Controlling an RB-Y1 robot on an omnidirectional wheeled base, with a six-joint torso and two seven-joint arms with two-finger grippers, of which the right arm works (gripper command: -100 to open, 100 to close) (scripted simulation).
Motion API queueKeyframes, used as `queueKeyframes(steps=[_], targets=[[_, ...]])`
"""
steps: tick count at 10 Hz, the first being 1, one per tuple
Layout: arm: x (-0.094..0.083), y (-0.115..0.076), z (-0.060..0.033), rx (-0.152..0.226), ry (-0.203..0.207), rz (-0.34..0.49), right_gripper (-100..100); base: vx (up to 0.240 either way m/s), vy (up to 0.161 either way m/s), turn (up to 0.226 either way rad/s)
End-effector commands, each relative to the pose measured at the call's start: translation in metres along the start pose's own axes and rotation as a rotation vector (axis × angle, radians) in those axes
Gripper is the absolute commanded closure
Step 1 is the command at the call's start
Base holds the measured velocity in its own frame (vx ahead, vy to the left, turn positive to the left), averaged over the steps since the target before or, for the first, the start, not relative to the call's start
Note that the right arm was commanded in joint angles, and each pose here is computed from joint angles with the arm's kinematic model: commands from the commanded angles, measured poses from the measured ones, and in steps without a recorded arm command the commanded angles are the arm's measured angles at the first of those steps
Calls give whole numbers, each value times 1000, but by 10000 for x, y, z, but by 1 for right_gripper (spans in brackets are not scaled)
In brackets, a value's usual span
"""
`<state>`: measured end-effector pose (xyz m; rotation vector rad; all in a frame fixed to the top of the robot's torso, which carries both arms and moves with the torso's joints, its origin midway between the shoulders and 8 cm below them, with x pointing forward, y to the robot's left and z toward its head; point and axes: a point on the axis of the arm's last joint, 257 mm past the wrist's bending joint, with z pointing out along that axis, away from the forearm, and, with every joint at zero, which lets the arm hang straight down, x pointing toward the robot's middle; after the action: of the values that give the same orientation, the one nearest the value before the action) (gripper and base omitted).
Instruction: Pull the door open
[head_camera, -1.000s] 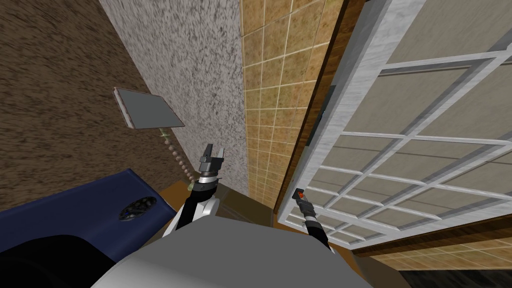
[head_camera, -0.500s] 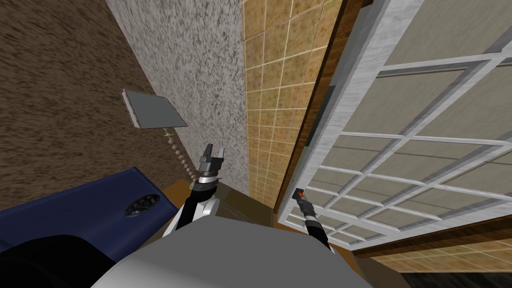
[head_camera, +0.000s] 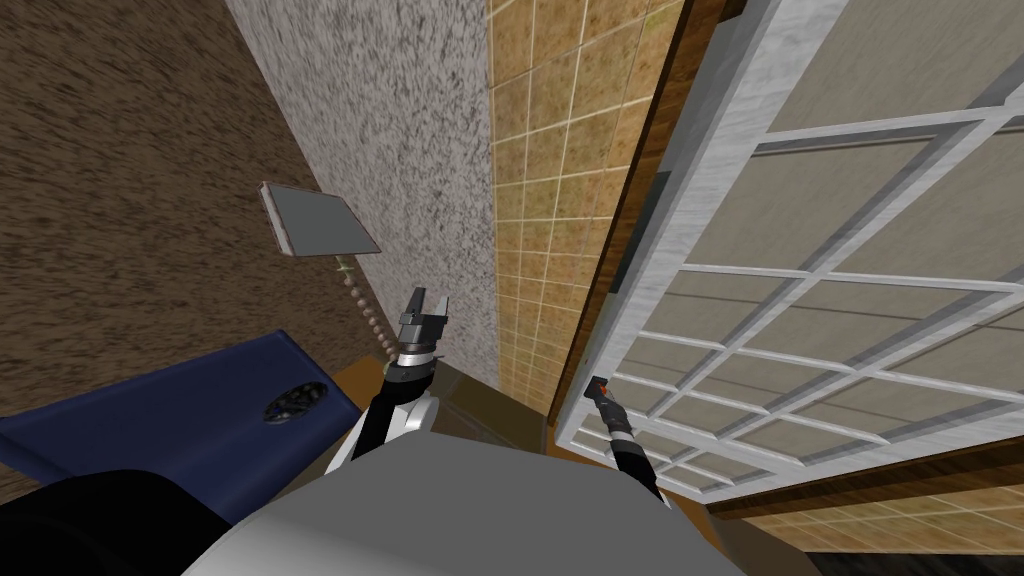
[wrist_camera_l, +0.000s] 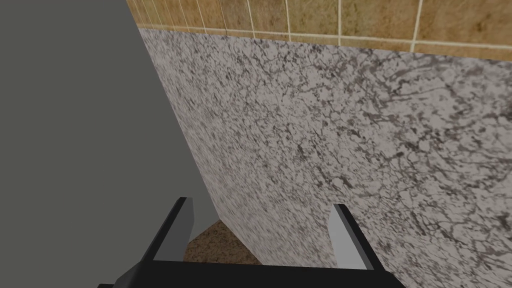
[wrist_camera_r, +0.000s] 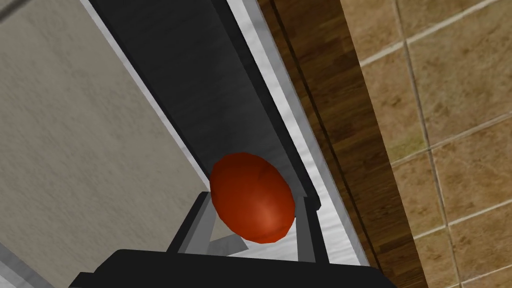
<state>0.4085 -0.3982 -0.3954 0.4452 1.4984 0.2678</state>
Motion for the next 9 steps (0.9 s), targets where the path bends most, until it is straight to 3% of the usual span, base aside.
queueKeyframes(steps=[1,9], targets=[[57,31,-10,-1,9,43,100,-20,-8,16],[45,14,6,10,1,252,100,-28,-10,32]])
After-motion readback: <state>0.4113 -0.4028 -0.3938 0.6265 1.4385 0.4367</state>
